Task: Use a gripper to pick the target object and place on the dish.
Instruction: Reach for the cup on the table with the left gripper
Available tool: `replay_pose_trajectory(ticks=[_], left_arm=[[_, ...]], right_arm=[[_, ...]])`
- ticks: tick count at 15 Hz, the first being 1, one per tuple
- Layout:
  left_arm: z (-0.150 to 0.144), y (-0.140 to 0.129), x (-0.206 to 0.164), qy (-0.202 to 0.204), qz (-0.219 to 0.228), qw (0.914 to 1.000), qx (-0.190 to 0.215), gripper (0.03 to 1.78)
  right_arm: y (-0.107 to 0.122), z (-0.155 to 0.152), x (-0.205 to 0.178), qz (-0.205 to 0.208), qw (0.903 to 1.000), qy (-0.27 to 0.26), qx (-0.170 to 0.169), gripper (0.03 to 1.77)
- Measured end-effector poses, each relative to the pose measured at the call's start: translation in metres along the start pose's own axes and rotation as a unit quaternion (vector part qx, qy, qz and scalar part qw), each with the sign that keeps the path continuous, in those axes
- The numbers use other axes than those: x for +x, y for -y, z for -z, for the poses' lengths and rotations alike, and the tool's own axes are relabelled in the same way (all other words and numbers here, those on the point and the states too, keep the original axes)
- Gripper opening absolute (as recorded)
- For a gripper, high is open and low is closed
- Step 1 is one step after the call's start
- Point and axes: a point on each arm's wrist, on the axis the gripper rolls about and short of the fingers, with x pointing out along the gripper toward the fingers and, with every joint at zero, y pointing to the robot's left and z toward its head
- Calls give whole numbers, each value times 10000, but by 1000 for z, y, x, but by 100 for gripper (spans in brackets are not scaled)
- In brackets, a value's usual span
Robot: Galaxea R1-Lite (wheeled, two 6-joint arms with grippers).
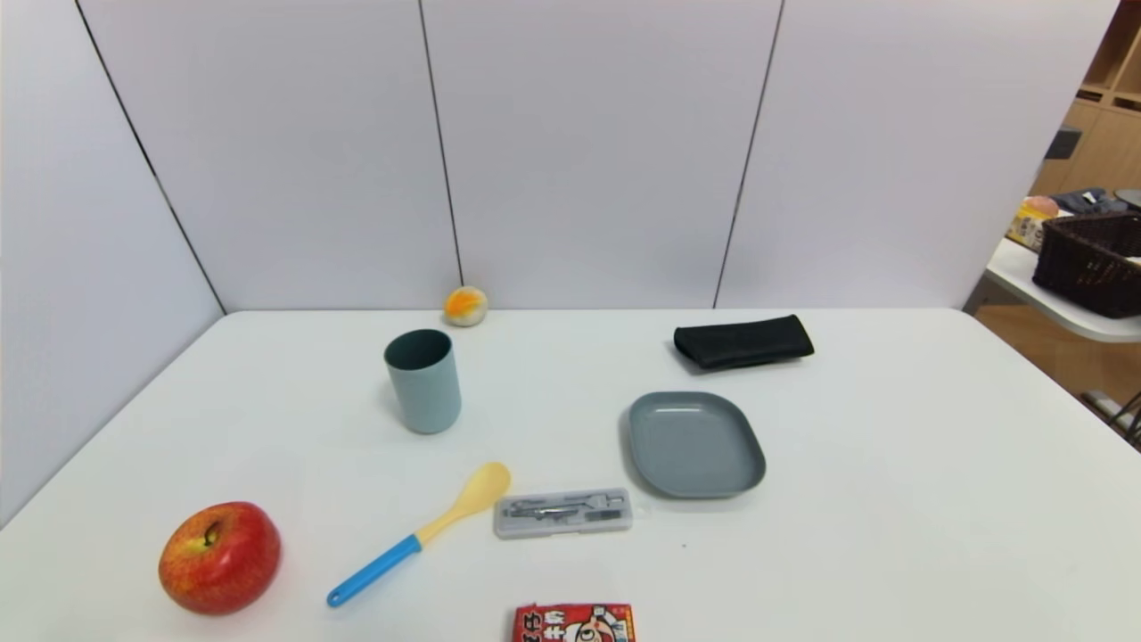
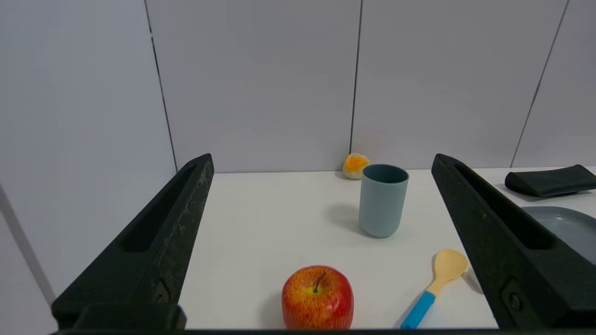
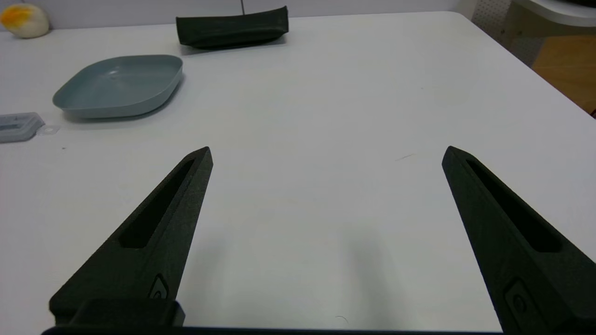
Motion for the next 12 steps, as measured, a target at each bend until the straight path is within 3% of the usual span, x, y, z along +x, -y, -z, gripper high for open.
replay_pose_trajectory(ticks=[3, 7, 10, 12], left_arm=[[-48, 1, 43, -86, 340, 9990, 262, 169], [-94, 0, 133, -297, 966, 9920, 755, 169], [-110, 3, 212, -398, 1631, 9795, 1114, 169], [-102, 14, 253, -610, 2100, 9691, 1146, 169]], right_arm=[[0, 0, 0, 0, 10000, 2, 4, 171], [0, 0, 0, 2, 10000, 0, 4, 171], [0, 0, 0, 0, 10000, 0, 4, 171], [0, 0, 0, 0, 10000, 2, 4, 171]])
